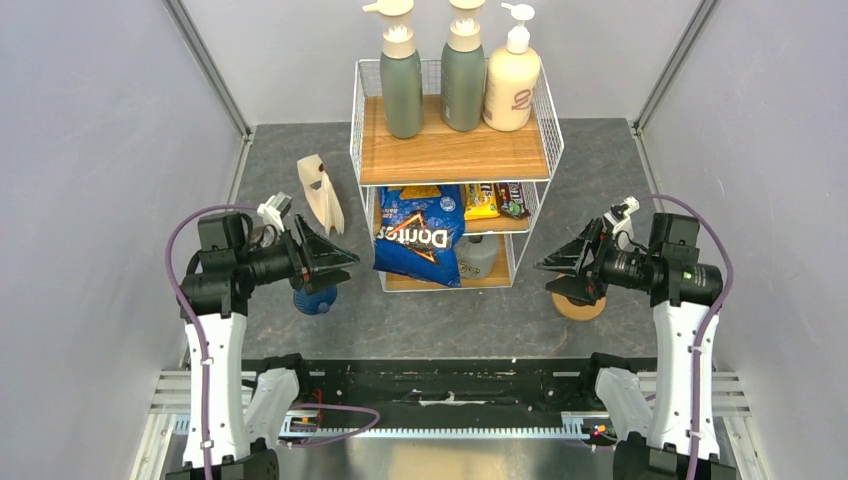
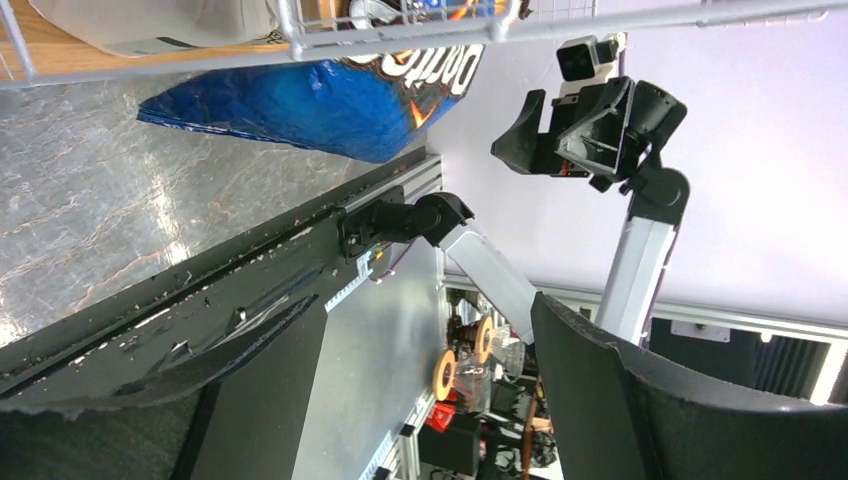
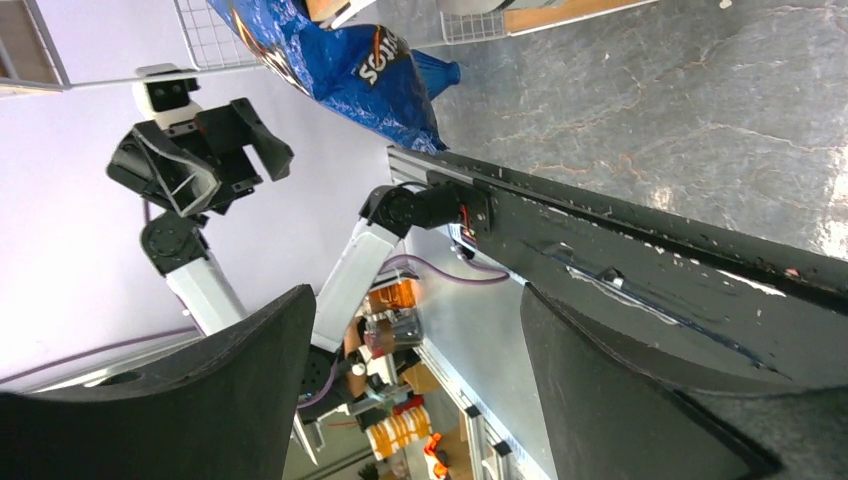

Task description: Place the coffee filter in the dripper

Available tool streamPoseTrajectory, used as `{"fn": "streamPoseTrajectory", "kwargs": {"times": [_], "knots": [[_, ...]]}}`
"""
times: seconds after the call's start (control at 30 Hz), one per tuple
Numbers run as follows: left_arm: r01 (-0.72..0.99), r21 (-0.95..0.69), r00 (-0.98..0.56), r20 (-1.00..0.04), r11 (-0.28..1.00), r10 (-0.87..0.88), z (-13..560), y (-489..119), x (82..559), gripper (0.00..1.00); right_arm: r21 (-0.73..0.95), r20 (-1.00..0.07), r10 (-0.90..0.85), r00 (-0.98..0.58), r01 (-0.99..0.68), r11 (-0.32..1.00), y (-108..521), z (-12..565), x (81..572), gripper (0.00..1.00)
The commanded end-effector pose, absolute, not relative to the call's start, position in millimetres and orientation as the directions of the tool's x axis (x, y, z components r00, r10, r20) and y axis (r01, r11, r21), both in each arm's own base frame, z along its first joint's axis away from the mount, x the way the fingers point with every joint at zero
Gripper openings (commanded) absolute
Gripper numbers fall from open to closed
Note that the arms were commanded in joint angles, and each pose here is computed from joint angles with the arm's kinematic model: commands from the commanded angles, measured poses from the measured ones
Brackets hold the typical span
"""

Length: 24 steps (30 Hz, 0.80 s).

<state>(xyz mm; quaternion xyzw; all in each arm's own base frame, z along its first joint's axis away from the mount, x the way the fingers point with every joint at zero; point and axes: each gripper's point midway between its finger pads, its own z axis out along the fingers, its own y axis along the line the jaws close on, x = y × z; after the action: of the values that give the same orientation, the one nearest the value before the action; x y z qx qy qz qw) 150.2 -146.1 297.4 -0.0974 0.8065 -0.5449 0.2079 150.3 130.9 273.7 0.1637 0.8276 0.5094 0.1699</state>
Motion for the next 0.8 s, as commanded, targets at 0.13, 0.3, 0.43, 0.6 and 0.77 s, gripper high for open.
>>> {"fn": "streamPoseTrajectory", "kwargs": {"times": [0.13,0.3,0.43,0.6,0.77], "knots": [[-0.004,-0.955,-0.867,-0.144,0.296,-0.476,285,-143,192,0.83,0.932,-0.072,0.512,-0.856,0.125,0.34,129,275,188,0.82],[0.057,-0.955,-0.849,-0.199,0.29,-0.489,283,-143,207,0.83,0.93,-0.084,0.507,-0.858,0.116,0.349,131,264,211,0.8],[0.116,-0.953,-0.845,-0.243,0.28,-0.476,281,-149,213,0.82,0.92,-0.105,0.479,-0.871,0.098,0.38,142,254,221,0.77],[0.148,-0.952,-0.842,-0.264,0.269,-0.471,278,-155,222,0.82,0.918,-0.109,0.477,-0.872,0.096,0.384,148,248,229,0.77],[0.185,-0.95,-0.856,-0.281,0.252,-0.434,280,-175,229,0.82,0.913,-0.107,0.479,-0.871,0.104,0.393,147,240,230,0.75]]}}
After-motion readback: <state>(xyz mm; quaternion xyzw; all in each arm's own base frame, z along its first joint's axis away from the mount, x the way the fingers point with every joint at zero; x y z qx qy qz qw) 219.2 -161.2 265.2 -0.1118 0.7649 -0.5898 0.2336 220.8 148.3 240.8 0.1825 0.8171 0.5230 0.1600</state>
